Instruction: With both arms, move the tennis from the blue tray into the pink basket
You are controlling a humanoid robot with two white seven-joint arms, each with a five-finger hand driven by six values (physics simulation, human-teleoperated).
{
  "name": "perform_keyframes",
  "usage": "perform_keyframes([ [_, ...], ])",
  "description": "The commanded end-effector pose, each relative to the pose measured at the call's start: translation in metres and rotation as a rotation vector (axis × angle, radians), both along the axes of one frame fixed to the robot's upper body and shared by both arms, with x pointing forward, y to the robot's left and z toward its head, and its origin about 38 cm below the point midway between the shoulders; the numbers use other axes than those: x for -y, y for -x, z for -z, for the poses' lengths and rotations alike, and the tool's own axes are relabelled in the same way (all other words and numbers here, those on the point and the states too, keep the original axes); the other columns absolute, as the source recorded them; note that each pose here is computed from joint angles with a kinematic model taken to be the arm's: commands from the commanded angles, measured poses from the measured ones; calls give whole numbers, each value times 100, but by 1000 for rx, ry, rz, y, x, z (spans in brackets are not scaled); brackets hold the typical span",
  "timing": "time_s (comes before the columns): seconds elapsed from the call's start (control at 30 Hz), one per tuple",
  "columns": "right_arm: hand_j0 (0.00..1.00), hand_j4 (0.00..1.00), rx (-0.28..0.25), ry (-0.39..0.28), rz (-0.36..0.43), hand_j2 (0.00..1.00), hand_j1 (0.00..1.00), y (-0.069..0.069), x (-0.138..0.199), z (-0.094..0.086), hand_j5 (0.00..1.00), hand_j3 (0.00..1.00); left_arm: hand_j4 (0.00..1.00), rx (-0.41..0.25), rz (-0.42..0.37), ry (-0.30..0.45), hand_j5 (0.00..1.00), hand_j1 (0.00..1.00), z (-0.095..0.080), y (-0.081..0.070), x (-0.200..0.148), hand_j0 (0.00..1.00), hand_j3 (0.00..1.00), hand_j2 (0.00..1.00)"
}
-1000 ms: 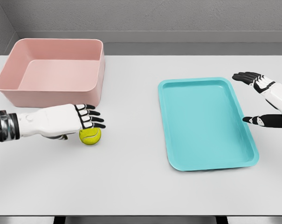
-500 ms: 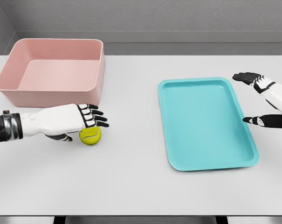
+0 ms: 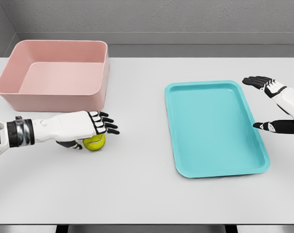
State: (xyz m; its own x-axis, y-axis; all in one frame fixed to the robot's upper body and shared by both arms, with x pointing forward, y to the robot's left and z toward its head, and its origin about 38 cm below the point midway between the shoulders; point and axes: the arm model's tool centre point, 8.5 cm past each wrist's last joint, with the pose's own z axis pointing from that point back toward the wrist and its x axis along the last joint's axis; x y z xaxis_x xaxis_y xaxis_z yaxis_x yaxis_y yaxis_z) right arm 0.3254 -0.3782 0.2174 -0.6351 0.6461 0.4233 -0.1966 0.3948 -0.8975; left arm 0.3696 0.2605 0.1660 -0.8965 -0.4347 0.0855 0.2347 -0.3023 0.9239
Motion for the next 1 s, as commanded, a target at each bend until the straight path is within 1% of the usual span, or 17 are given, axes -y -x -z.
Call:
perform_keyframes([
  [0.0,100,100,-1,-8,1,100,100,0,0,0,100,100,100,-6,0,6,100,100,1,0,1,100,100,100],
  [0.1,100,100,0,-8,0,100,100,0,0,-1,100,100,100,-14,8,4,100,100,4,2,3,100,100,100],
  [0.4,100,100,-2,-8,0,100,100,0,0,0,100,100,100,-14,12,2,100,100,5,3,4,100,100,100],
  [0.43,100,100,-2,-8,0,100,100,0,0,0,100,100,100,-22,14,-2,100,100,8,5,5,100,100,100],
  [0.5,100,100,-2,-8,0,100,100,0,0,0,100,100,91,-22,12,-7,91,91,8,4,4,91,91,91],
  [0.53,100,100,0,-7,-1,100,100,0,0,-1,100,100,90,-23,11,-7,90,90,9,4,3,90,90,90],
  [0.77,100,100,-2,-8,0,100,100,0,0,0,100,100,89,-41,-25,-18,89,89,15,-1,-7,89,89,89],
  [0.9,100,100,-4,-8,1,100,100,0,1,1,100,100,89,-44,-26,-20,89,89,16,0,-8,89,89,89],
  [0.93,100,100,-5,-9,3,100,100,0,1,1,100,100,89,-44,-25,-20,89,89,16,0,-7,89,89,89],
  [0.97,100,100,-5,-9,3,100,100,0,1,1,100,100,86,-44,-24,-22,86,86,16,0,-7,86,86,86],
])
